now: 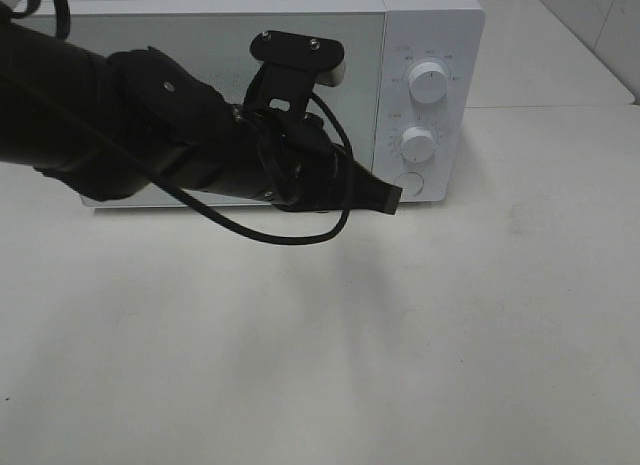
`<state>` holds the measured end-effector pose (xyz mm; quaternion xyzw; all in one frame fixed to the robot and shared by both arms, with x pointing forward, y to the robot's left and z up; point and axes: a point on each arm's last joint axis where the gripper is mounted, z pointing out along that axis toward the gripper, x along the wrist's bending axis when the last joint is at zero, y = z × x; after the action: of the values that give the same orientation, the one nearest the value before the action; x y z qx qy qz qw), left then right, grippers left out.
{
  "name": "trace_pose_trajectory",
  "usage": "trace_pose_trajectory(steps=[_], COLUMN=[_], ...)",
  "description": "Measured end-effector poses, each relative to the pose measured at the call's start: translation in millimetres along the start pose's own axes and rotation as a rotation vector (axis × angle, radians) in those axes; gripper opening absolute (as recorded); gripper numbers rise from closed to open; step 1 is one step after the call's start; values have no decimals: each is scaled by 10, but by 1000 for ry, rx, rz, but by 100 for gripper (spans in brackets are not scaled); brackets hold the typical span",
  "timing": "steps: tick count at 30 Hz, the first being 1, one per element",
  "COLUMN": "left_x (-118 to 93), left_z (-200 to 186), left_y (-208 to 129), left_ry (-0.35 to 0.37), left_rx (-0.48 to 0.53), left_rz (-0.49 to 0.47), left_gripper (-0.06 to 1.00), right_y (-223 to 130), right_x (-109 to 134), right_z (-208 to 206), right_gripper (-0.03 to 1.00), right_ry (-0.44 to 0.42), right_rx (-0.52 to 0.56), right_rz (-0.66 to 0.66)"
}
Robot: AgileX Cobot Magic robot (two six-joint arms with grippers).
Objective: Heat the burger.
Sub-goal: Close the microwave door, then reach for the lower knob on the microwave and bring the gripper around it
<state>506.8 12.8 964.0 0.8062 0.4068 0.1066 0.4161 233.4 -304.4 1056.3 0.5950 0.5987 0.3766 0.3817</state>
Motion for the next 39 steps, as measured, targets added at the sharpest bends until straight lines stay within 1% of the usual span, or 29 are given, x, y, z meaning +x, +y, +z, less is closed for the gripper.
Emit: trace_pose_trajectory(steps=[1,2,3,4,5,6,7,8,9,10,11,12,13,15,16,17,18,19,21,24,26,29,30,31,33,34,35,38,39], left_x=[23,23,64,105,105,133,220,220,251,251,338,413,413,537,537,585,655,655,761,798,939,1012,1099,1099,1204,1204,1254,1314,1314], left_z=[-17,-17,-51,-98,-98,-126,-189,-189,-226,-226,-316,-410,-410,-578,-578,-632,-775,-775,-996,-1075,-1348,-1469,-1599,-1599,-1766,-1766,-1890,-2032,-2032], left_y=[-12,-12,-31,-52,-52,-59,-65,-65,-65,-65,-74,-85,-85,-78,-78,-71,-40,-40,-3,12,57,63,60,60,52,52,44,39,39], left_ry=[-28,-28,-77,-121,-121,-135,-138,-138,-138,-138,-124,-102,-102,-52,-52,-32,2,2,39,48,77,96,124,124,168,168,198,233,233], left_rx=[30,30,83,142,142,170,219,219,240,240,297,353,353,414,414,426,440,440,459,459,445,436,434,434,424,424,416,401,401], left_rz=[0,0,-14,-43,-43,-59,-87,-87,-100,-100,-117,-130,-130,-154,-154,-162,-191,-191,-214,-223,-263,-281,-296,-296,-309,-309,-316,-335,-335], left_gripper=[3,3,12,26,26,34,55,55,63,63,80,88,88,93,93,93,93,93,94,94,94,94,94,94,94,94,94,94,94], right_y=[0,0,0,0,0,0,0,0,0,0,0,0,0,0,0,0,0,0,0,0,0,0,0,0,0,0,0,0,0], right_x=[0,0,0,0,0,0,0,0,0,0,0,0,0,0,0,0,0,0,0,0,0,0,0,0,0,0,0,0,0], right_z=[0,0,0,0,0,0,0,0,0,0,0,0,0,0,0,0,0,0,0,0,0,0,0,0,0,0,0,0,0], right_gripper=[77,77,77,77,77,77,77,77,77,77,77,77,77,77,77,77,77,77,77,77,77,77,77,77,77,77,77,77,77], right_ry=[0,0,0,0,0,0,0,0,0,0,0,0,0,0,0,0,0,0,0,0,0,0,0,0,0,0,0,0,0], right_rx=[0,0,0,0,0,0,0,0,0,0,0,0,0,0,0,0,0,0,0,0,0,0,0,0,0,0,0,0,0], right_rz=[0,0,0,0,0,0,0,0,0,0,0,0,0,0,0,0,0,0,0,0,0,0,0,0,0,0,0,0,0])
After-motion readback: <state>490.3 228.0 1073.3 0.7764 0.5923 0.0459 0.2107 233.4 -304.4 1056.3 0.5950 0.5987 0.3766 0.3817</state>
